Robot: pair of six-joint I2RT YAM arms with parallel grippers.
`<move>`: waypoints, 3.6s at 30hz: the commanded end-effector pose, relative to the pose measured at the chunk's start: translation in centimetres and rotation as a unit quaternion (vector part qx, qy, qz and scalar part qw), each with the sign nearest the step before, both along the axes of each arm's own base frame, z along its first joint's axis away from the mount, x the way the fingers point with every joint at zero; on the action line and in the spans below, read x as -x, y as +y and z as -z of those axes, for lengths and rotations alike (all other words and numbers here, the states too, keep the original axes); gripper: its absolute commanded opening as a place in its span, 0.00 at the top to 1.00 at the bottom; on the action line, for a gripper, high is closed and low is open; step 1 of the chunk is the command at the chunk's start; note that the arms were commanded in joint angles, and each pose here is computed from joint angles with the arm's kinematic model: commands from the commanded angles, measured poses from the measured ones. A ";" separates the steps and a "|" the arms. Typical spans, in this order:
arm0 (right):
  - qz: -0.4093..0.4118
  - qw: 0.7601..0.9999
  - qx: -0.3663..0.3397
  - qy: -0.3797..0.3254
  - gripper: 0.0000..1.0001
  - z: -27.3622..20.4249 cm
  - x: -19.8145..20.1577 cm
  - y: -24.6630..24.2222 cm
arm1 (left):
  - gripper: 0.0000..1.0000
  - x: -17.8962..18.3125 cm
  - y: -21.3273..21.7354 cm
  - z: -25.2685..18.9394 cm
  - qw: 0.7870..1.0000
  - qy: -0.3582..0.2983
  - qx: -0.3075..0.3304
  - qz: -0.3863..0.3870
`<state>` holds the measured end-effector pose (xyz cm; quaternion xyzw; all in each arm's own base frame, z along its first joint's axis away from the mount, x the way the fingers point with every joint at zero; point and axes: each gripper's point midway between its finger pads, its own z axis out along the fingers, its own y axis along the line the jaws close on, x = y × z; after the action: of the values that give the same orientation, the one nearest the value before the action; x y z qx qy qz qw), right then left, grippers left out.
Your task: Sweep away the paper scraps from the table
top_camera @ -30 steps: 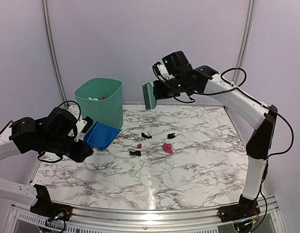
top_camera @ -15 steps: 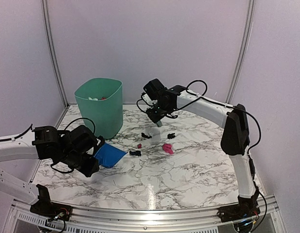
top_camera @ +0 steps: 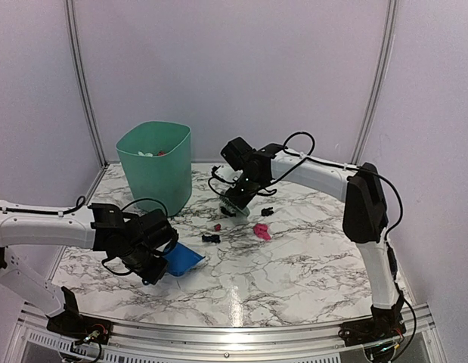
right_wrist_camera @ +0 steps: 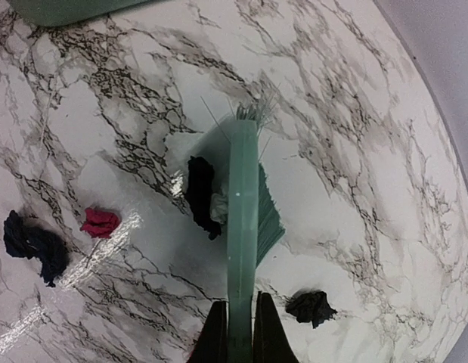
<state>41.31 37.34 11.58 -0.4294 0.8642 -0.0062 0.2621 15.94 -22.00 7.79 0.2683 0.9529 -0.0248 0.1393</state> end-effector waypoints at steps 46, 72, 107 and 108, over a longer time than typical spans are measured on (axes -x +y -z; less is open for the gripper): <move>-0.069 0.958 -0.165 0.224 1.00 -0.6 15.9 4.9 | 1.00 -2.7 -5.0 4.8 0.997 0.014 0.047 0.053; -0.008 0.954 -0.227 0.196 1.00 -6.3 15.9 3.6 | 1.00 -2.6 -4.1 4.0 0.990 -0.055 0.091 0.093; -0.089 0.898 -0.395 0.171 1.00 -19.8 17.7 4.7 | 1.00 -4.8 -4.0 -6.8 0.942 -0.213 0.258 0.018; -0.090 0.896 -0.400 0.172 1.00 -20.2 17.7 4.6 | 1.00 -4.9 -3.9 -7.5 0.939 -0.222 0.263 0.014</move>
<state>23.91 41.97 26.17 -0.3590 0.8200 0.3887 0.2182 19.87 -26.08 12.22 0.2672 0.8690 -0.2022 0.3642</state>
